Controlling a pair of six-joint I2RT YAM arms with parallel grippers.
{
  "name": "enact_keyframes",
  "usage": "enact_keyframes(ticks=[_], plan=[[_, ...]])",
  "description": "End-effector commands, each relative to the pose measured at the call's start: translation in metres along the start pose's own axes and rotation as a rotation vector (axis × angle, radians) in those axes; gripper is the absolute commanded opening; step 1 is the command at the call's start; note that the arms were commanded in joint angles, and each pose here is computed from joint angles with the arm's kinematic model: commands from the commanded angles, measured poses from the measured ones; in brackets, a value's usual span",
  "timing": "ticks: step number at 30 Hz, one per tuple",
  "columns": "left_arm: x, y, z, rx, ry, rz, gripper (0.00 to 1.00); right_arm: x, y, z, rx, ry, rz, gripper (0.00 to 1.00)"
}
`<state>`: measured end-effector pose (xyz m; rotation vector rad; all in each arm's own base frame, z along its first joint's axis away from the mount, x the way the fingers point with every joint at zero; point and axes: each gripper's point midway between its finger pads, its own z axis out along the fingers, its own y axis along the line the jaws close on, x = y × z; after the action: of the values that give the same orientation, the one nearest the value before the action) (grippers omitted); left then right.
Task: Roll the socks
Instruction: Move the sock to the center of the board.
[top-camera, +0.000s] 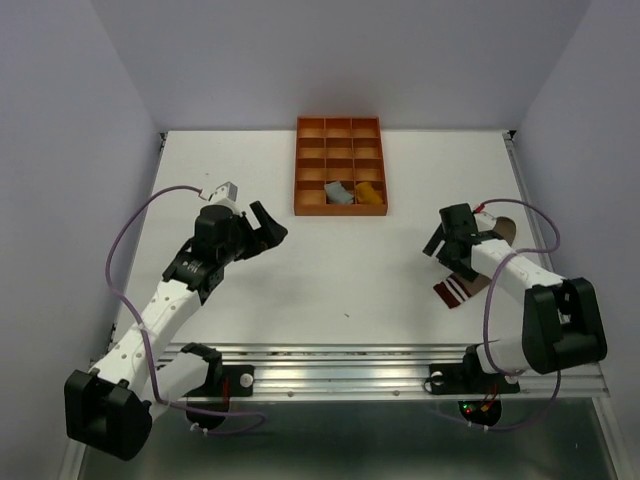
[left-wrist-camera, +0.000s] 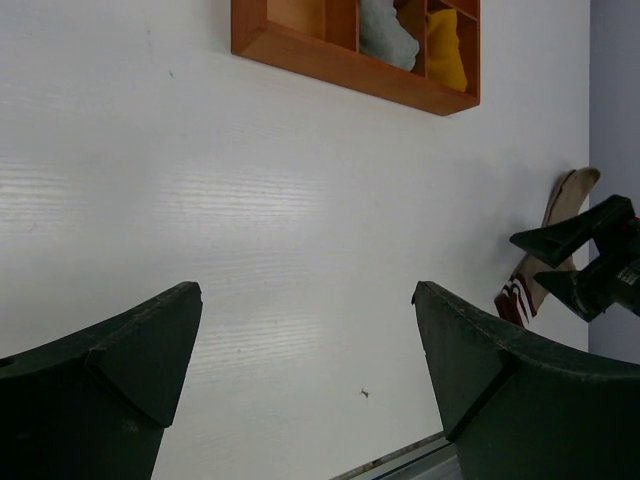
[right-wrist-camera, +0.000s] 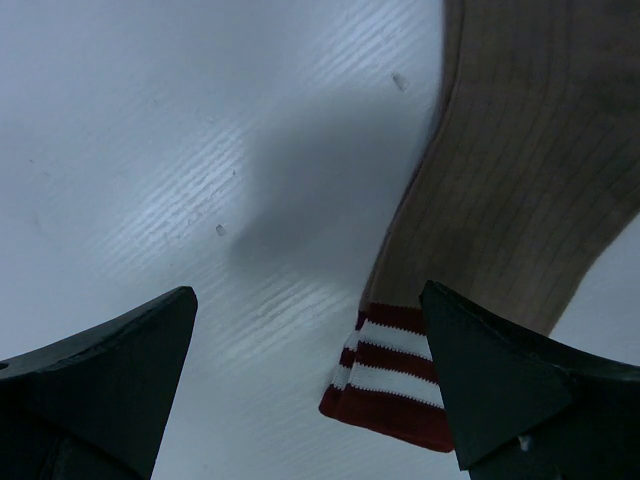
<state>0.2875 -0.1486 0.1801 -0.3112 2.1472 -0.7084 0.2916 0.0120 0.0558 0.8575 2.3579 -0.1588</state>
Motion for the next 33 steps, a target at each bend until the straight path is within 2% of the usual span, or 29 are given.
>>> enact_keyframes(ticks=[1, 5, 7, 11, 12, 15, 16, 26, 33], plan=[[-0.007, -0.013, -0.011, 0.059, -0.039, -0.008, 0.99, 0.016, 0.016, 0.015, -0.061, 0.079, -0.014, 1.00], [-0.002, -0.008, -0.011, 0.039, -0.030, -0.013, 0.99, 0.056, 0.025, 0.021, -0.177, 0.214, -0.095, 1.00], [-0.001, -0.006, -0.009, 0.031, -0.027, -0.016, 0.99, 0.067, 0.038, 0.019, -0.252, 0.238, -0.121, 1.00], [0.006, 0.000, -0.005, 0.012, -0.003, -0.027, 0.99, 0.104, 0.069, 0.004, -0.338, 0.267, -0.316, 1.00], [0.007, 0.002, -0.004, 0.005, -0.001, -0.035, 0.99, 0.126, 0.080, -0.002, -0.357, 0.288, -0.404, 1.00], [0.009, 0.006, -0.004, -0.015, 0.002, -0.041, 0.99, 0.158, 0.110, -0.018, -0.454, 0.305, -0.527, 1.00], [0.009, 0.008, -0.004, -0.025, -0.001, -0.049, 0.99, 0.183, 0.125, -0.030, -0.505, 0.314, -0.617, 1.00], [0.028, 0.030, -0.004, -0.106, 0.033, -0.093, 0.99, 0.263, 0.188, -0.097, -0.685, 0.261, -0.927, 1.00], [0.027, 0.029, -0.008, -0.102, 0.026, -0.105, 0.99, 0.254, 0.240, -0.172, -0.944, 0.161, -1.012, 1.00]])
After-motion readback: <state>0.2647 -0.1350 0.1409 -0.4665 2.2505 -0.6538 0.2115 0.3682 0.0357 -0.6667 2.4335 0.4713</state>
